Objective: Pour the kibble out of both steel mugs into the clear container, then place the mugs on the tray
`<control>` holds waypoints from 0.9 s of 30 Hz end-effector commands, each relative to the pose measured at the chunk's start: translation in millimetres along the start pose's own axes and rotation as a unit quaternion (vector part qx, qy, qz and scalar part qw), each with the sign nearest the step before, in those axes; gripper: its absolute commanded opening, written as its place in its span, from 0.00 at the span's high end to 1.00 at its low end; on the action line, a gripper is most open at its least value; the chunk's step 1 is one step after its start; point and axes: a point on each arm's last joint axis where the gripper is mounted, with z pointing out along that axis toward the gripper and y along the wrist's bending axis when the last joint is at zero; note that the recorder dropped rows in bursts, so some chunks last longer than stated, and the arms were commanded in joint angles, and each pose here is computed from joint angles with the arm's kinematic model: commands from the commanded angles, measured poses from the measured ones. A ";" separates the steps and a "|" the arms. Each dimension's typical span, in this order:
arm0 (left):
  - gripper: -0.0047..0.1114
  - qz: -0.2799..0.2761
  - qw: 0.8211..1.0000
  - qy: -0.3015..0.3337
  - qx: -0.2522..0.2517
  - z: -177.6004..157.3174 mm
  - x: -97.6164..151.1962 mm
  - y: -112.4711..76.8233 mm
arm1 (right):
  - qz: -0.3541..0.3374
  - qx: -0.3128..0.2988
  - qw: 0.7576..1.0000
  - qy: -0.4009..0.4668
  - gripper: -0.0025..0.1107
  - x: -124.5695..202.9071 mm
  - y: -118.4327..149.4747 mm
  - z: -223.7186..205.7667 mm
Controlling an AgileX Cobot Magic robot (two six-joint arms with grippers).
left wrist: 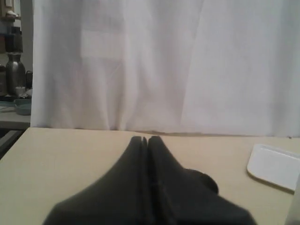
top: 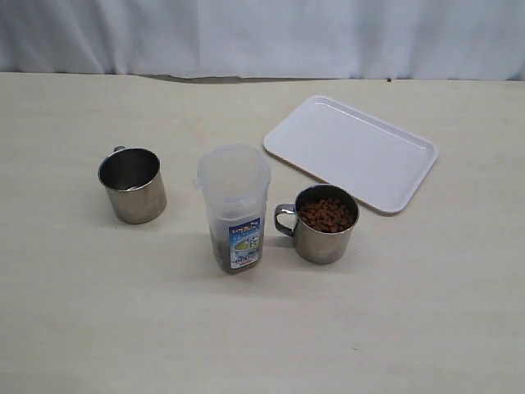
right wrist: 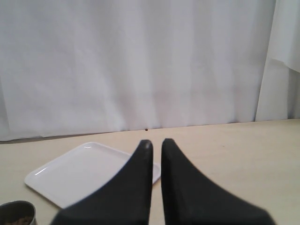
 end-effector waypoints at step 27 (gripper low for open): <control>0.96 0.002 0.999 0.034 -0.003 -0.3 6.9 0.5 | -0.002 -0.002 1.000 -0.002 0.93 0.5 0.2 -0.2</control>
